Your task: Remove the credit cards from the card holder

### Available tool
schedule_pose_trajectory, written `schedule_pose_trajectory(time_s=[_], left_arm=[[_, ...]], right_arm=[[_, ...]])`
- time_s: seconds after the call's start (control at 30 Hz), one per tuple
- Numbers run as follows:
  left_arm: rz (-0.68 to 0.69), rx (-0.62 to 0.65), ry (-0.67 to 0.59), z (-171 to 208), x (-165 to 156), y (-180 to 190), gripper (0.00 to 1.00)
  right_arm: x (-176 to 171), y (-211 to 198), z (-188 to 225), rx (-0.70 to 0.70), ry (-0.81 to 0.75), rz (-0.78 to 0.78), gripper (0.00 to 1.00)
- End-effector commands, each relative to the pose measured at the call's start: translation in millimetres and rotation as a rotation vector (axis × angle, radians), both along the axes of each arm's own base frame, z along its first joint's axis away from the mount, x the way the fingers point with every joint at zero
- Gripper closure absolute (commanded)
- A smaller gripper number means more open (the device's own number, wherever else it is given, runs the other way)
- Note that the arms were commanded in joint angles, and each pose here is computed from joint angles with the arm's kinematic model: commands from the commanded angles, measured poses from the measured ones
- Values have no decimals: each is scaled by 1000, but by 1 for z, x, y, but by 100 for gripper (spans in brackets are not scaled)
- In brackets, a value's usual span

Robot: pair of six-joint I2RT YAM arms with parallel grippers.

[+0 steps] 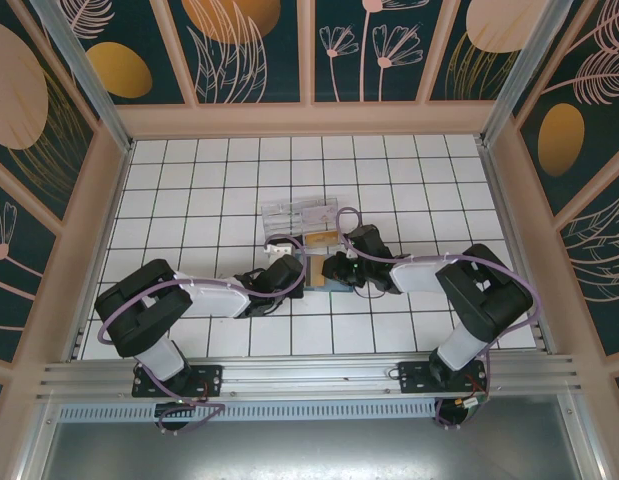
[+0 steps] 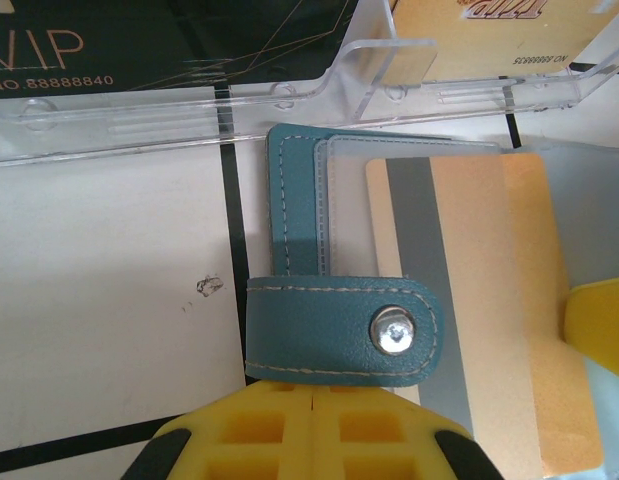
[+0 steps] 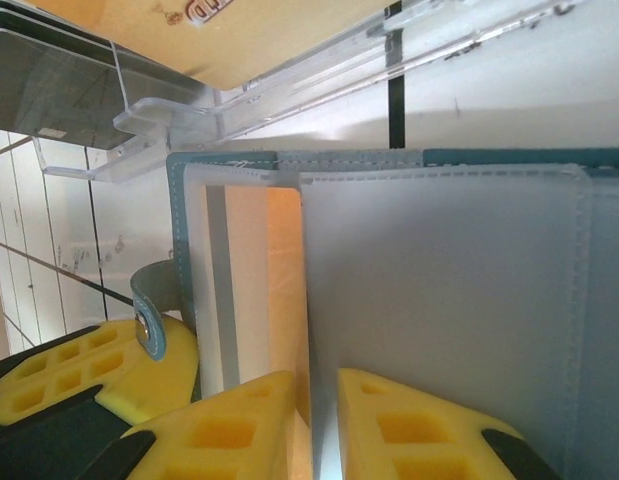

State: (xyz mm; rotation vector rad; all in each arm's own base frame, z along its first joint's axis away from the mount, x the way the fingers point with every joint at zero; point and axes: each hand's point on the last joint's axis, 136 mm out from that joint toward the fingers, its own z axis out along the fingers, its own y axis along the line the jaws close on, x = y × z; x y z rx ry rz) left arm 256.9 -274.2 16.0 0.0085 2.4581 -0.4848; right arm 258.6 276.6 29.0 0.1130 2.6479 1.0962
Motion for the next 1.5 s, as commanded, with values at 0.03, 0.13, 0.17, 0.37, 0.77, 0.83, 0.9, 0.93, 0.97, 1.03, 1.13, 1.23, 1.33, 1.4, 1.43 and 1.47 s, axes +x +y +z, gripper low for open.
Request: schedule_pose_trajectory(time_s=[0.03,0.13,0.17,0.37,0.77,0.83,0.9,0.93,0.97,1.03,1.13,1.23,1.33,1.4,1.43,1.47], left_arm=[[-39,31,89,-22,-14,2,100],[-40,32,89,-22,-15,2,100],[-39,31,90,-22,-15,2,100],[-43,30,93,-23,-15,2,100],[-42,32,94,-23,-16,2,100],[-42,30,95,-23,-16,2,100],[-44,29,94,-22,-16,2,100],[-44,31,94,-22,-16,2,100],[-43,28,93,-21,-16,2,100],[-43,31,93,-21,-16,3,100],[-41,31,90,-21,-15,3,100],[-40,33,93,-22,-16,3,100],[-39,38,96,-24,-16,4,100],[-35,41,96,-24,-16,4,100],[-32,45,98,-24,-16,5,100],[-30,45,99,-24,-16,6,100]], right_arm=[[6,9,1,14,-10,18,79],[6,11,1,15,-11,24,79],[6,11,2,16,-14,25,79],[6,19,10,28,-33,49,82],[4,21,4,5,-26,61,82],[4,20,0,-4,-19,55,81],[4,19,-2,-6,-15,54,81],[4,19,-3,-5,-13,54,82],[4,18,-3,-2,-13,53,85],[3,18,-2,-3,-15,52,89],[4,11,0,-8,-20,37,92],[2,4,0,-12,-19,21,92],[0,-5,-1,-13,-17,3,93],[-1,-11,-2,-15,-14,-10,93],[-1,-14,-2,-14,-14,-15,93],[-2,-17,-2,-13,-14,-21,93]])
